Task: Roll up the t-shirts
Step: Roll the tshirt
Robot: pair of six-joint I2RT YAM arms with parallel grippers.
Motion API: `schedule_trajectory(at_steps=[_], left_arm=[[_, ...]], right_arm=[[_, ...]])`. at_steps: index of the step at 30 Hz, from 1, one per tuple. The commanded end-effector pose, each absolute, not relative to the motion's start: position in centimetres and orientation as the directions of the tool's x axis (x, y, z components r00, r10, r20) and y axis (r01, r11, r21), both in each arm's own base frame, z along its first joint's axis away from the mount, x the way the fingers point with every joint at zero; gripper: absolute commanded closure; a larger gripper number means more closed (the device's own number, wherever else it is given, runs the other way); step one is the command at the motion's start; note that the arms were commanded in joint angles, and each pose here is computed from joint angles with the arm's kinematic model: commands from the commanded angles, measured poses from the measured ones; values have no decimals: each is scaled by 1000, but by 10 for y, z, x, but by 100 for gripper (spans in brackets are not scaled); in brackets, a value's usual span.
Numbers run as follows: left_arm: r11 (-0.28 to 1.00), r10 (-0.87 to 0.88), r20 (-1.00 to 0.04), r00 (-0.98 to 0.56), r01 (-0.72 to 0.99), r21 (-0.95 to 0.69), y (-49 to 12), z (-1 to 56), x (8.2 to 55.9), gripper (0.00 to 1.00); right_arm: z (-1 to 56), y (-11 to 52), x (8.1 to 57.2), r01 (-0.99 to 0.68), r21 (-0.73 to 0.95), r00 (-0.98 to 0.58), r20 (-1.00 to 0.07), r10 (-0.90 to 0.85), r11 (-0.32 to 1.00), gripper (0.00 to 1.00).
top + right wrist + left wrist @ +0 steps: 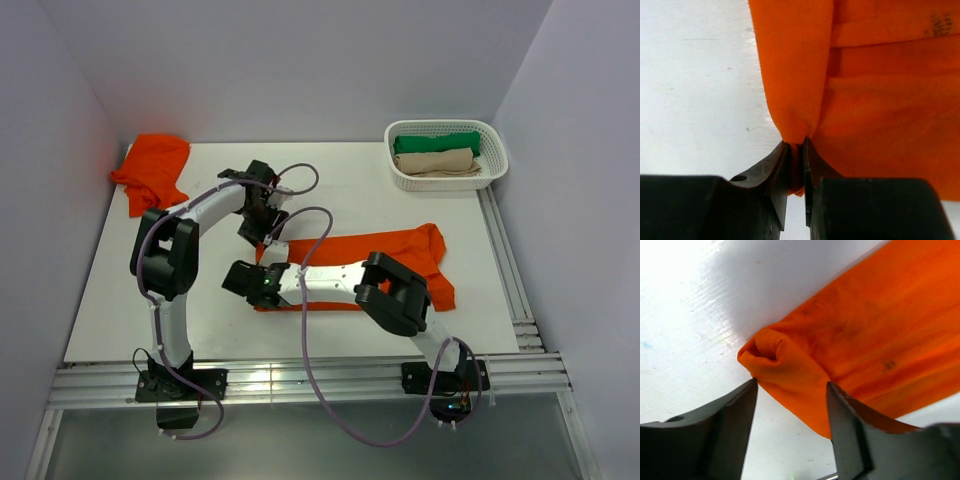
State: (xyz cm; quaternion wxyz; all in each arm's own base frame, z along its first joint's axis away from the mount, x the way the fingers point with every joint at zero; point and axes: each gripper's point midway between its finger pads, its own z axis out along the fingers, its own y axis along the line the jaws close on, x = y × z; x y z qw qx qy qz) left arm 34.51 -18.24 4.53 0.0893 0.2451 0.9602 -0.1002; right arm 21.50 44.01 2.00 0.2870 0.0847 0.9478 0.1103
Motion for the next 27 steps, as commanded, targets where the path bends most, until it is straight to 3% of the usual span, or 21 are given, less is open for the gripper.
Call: schedule_trajectory(at_steps=[1,5,12,20,27], left_arm=[[838,445,-313,-839,514,-185,-196,83,360,36],[824,425,-343,-838,515,-236,-194,104,364,29],[804,381,-341,-860,490,-336,-175,111,362,26],[745,371,-316,-873,483,-460,-177,88,344,25],[770,328,-262,-908,417,-483,-179,50,341,28]], right_arm=[[14,442,207,107,373,-839,-463,285,922,85],[24,441,208,118,516,-831,-417,369,848,88],[31,429,207,167,769,-821,-238,519,617,89],[22,430,205,227,872,-838,-52,543,434,90],[19,437,205,237,899,-847,5,532,369,92]])
